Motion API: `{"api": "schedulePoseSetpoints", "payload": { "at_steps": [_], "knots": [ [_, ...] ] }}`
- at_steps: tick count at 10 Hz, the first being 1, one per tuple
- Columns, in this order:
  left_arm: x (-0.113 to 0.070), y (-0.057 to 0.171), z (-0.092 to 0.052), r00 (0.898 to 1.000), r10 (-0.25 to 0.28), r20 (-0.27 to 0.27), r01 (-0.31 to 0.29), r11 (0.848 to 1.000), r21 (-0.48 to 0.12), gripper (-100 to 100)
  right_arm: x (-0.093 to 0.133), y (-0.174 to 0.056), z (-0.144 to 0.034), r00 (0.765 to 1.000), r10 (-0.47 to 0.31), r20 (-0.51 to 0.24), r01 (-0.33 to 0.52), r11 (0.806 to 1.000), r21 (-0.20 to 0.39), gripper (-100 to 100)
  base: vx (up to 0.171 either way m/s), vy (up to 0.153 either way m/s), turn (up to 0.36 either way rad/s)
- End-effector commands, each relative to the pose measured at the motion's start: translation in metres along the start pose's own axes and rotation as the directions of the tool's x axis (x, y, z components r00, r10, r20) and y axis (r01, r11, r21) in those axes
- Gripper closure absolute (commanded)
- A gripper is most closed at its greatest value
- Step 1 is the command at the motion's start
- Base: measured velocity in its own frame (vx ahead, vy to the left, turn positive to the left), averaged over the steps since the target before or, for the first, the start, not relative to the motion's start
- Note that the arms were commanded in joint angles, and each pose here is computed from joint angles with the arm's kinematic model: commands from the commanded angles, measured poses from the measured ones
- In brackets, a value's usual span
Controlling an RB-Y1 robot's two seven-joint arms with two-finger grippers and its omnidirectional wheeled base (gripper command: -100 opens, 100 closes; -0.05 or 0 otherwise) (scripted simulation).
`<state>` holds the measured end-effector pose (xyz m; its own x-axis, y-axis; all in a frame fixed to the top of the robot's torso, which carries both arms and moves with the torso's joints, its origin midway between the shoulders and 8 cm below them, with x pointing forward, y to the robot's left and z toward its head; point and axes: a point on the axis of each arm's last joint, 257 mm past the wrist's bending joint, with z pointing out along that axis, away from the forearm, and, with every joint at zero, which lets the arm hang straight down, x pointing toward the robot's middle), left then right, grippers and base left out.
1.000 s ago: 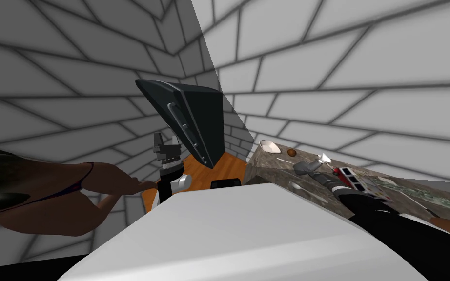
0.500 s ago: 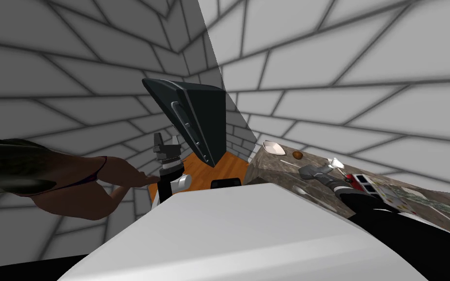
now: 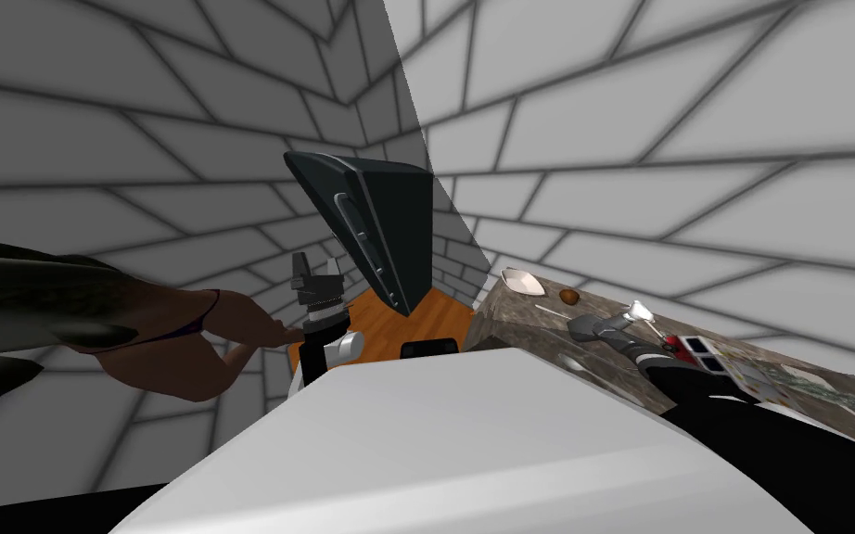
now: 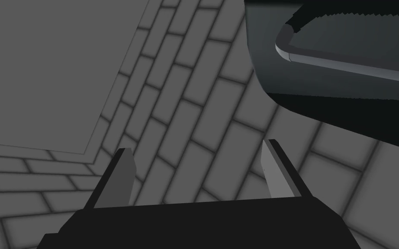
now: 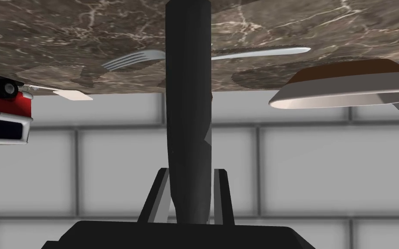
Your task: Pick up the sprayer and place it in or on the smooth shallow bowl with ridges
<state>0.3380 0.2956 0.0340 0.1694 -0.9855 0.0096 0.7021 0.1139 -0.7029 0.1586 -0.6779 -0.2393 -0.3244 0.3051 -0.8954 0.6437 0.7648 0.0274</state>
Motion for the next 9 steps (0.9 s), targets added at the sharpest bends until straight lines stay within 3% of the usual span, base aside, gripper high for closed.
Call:
{"api": "schedulePoseSetpoints", "payload": {
  "at_steps": [1,2,3,4,7,8,9],
  "knots": [
    [0.000,0.000,0.000,1.000,0.000,0.000,0.000,1.000,0.000,0,0.000,0.000,0.000,1.000,0.000,0.000,0.000,1.000,0.000,100,0.000,0.000,0.000],
    [0.000,0.000,0.000,1.000,0.000,0.000,0.000,1.000,0.000,0,0.000,0.000,0.000,1.000,0.000,0.000,0.000,1.000,0.000,100,0.000,0.000,0.000],
    [0.000,0.000,0.000,1.000,0.000,0.000,0.000,1.000,0.000,0,0.000,0.000,0.000,1.000,0.000,0.000,0.000,1.000,0.000,0,0.000,0.000,0.000],
    [0.000,0.000,0.000,1.000,0.000,0.000,0.000,1.000,0.000,0,0.001,0.009,-0.006,1.000,-0.009,-0.001,0.009,1.000,-0.020,100,0.031,-0.010,-0.222],
    [0.000,0.000,0.000,1.000,0.000,0.000,0.000,1.000,0.000,0,0.001,0.027,-0.014,1.000,-0.029,-0.003,0.028,0.998,-0.058,100,0.056,-0.006,-0.181],
    [0.000,0.000,0.000,1.000,0.000,0.000,0.000,1.000,0.000,0,0.002,0.021,-0.013,1.000,-0.024,-0.003,0.023,0.999,-0.048,100,0.020,-0.004,-0.037],
    [0.000,0.000,0.000,1.000,0.000,0.000,0.000,1.000,0.000,0,0.002,0.022,-0.014,1.000,-0.024,-0.003,0.024,0.998,-0.050,0,0.000,0.000,0.000]
  ]
}}
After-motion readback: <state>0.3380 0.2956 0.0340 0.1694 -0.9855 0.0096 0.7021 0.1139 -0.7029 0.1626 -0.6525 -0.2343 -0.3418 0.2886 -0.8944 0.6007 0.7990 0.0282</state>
